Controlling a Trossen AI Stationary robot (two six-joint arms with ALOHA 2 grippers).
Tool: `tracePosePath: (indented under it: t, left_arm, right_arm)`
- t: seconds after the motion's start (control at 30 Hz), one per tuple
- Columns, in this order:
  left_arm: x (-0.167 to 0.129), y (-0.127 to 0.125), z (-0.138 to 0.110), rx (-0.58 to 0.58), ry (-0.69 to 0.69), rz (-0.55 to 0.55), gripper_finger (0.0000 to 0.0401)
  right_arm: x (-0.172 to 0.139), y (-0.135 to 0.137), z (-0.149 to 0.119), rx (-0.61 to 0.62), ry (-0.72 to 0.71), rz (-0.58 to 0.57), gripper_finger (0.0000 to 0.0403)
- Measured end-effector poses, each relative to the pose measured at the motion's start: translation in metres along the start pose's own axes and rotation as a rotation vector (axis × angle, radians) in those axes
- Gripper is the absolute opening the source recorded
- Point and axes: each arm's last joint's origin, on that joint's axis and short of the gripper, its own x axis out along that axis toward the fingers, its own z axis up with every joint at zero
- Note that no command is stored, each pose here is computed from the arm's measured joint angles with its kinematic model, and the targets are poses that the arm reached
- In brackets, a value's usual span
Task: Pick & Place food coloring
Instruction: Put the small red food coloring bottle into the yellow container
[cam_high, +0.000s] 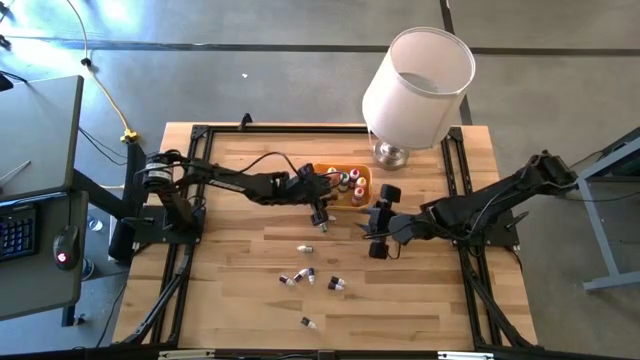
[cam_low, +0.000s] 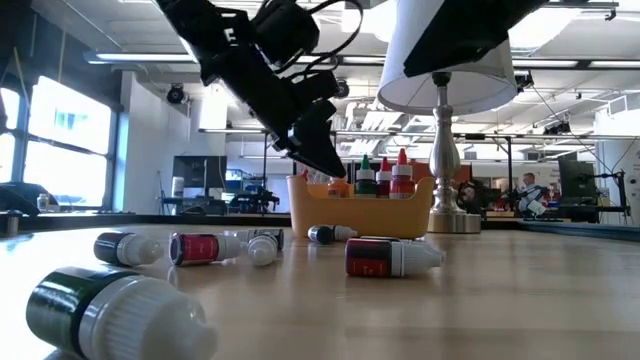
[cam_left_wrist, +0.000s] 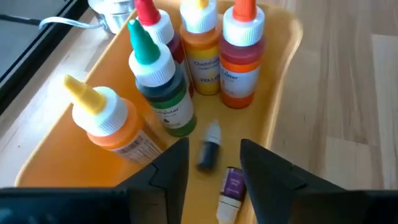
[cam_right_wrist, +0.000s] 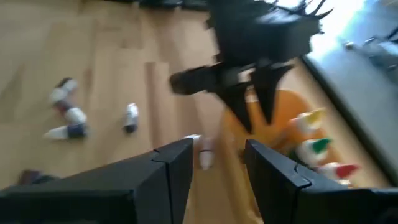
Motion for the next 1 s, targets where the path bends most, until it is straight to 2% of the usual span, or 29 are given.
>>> tracePosePath:
  t: [0.1, 0.23, 0.43, 0.6, 0.67, 0.77, 0.9, 1.0]
  left_arm:
    - [-0.011, -0.001, 0.011, 0.004, 0.017, -0.021, 0.0148]
    - [-0.040, -0.004, 0.038, 0.026, 0.049, -0.045, 0.0144]
    - [-0.095, -0.009, 0.065, 0.138, 0.257, -0.053, 0.0132]
    - [-0.136, -0.004, 0.081, 0.186, 0.415, -0.023, 0.0128]
    - [-0.141, -0.006, 0.080, 0.191, 0.449, -0.034, 0.0128]
    - [-0.142, -0.019, 0.063, 0.236, 0.538, -0.107, 0.0128]
    - [-0.132, -0.043, 0.023, 0.300, 0.644, -0.149, 0.0128]
    - [-0.121, -0.065, -0.009, 0.300, 0.611, -0.224, 0.0128]
  right_arm:
    - [0.005, 0.003, -0.003, 0.003, 0.025, 0.039, 0.0139]
    - [0.015, 0.006, -0.007, -0.003, 0.048, 0.037, 0.0139]
    - [0.044, 0.012, -0.014, 0.045, 0.077, 0.058, 0.0139]
    - [0.077, 0.023, -0.023, 0.046, 0.082, 0.234, 0.0139]
    - [0.088, 0.029, -0.026, 0.020, 0.101, 0.280, 0.0139]
    - [0.102, 0.035, -0.027, 0.018, 0.124, 0.258, 0.0139]
    - [0.117, 0.040, -0.038, 0.052, 0.201, 0.244, 0.0139]
    - [0.122, 0.045, -0.044, 0.066, 0.238, 0.297, 0.0139]
